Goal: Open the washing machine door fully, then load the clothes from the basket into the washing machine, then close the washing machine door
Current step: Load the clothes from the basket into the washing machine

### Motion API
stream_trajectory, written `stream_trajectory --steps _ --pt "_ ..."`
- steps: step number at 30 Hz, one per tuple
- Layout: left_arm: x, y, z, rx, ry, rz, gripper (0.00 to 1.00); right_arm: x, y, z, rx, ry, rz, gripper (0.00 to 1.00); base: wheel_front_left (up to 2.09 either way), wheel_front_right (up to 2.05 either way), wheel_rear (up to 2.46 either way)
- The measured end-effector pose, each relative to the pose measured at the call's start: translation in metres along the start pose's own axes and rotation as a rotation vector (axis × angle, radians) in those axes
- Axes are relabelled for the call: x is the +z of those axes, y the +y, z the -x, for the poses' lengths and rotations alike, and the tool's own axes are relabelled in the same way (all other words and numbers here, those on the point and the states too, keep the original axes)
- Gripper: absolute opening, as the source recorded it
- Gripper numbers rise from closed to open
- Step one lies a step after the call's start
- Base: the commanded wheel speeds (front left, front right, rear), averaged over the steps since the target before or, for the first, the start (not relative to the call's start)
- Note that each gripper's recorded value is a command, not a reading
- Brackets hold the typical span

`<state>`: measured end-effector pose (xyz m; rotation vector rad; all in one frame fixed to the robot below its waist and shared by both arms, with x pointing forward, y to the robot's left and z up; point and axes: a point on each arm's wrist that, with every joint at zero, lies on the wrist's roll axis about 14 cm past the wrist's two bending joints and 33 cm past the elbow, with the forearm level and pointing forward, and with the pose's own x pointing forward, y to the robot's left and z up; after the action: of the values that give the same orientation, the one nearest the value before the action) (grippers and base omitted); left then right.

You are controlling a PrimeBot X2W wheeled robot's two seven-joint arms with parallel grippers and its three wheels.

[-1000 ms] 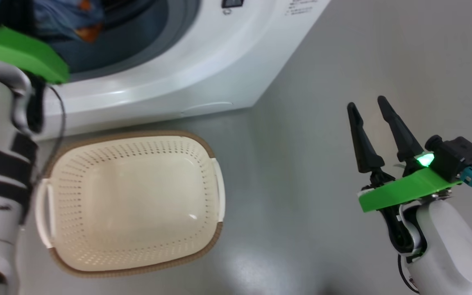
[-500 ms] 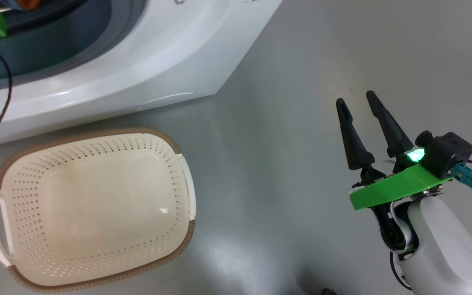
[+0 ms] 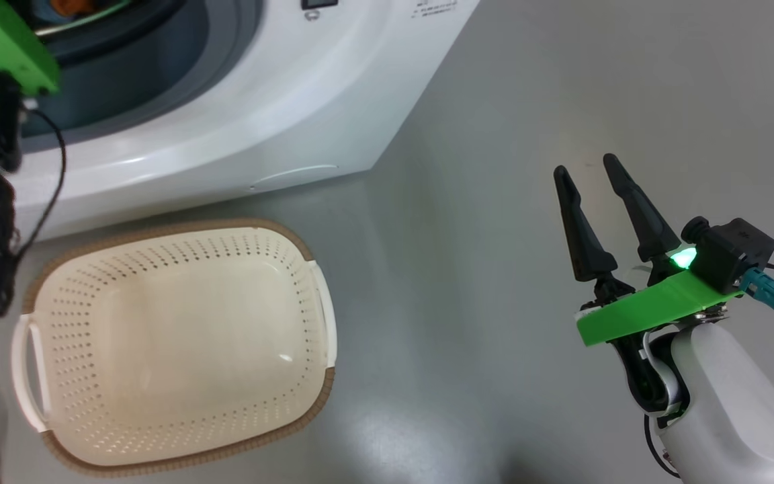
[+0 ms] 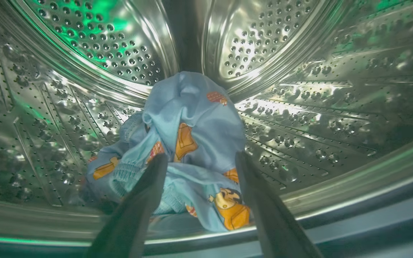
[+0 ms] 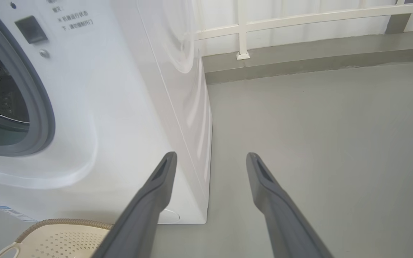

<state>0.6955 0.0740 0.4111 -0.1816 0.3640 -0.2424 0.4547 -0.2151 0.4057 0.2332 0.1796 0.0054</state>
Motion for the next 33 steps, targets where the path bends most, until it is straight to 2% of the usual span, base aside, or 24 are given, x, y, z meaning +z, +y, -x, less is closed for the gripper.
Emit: stream_trajectory --steps 10,16,23,33 --pt "0.01 -0.001 0.04 -0.006 -0.084 -0.015 1.0 0.025 0.012 0.003 0.041 -0.056 0.008 1.0 0.0 0.0 0.0" --pt "0.006 -0.014 0.069 -0.034 -0.099 -0.009 1.0 0.042 0.018 0.011 0.062 -0.095 0.016 1.0 0.0 0.0 0.0" --pt "0.026 -0.015 0.109 -0.048 -0.181 -0.027 1.0 0.054 0.029 0.024 0.093 -0.124 0.006 1.0 0.0 0.0 0.0" --pt "0.027 -0.011 0.173 -0.027 -0.25 -0.031 1.0 0.071 0.045 0.043 0.137 -0.17 -0.005 1.0 0.0 0.0 0.0"
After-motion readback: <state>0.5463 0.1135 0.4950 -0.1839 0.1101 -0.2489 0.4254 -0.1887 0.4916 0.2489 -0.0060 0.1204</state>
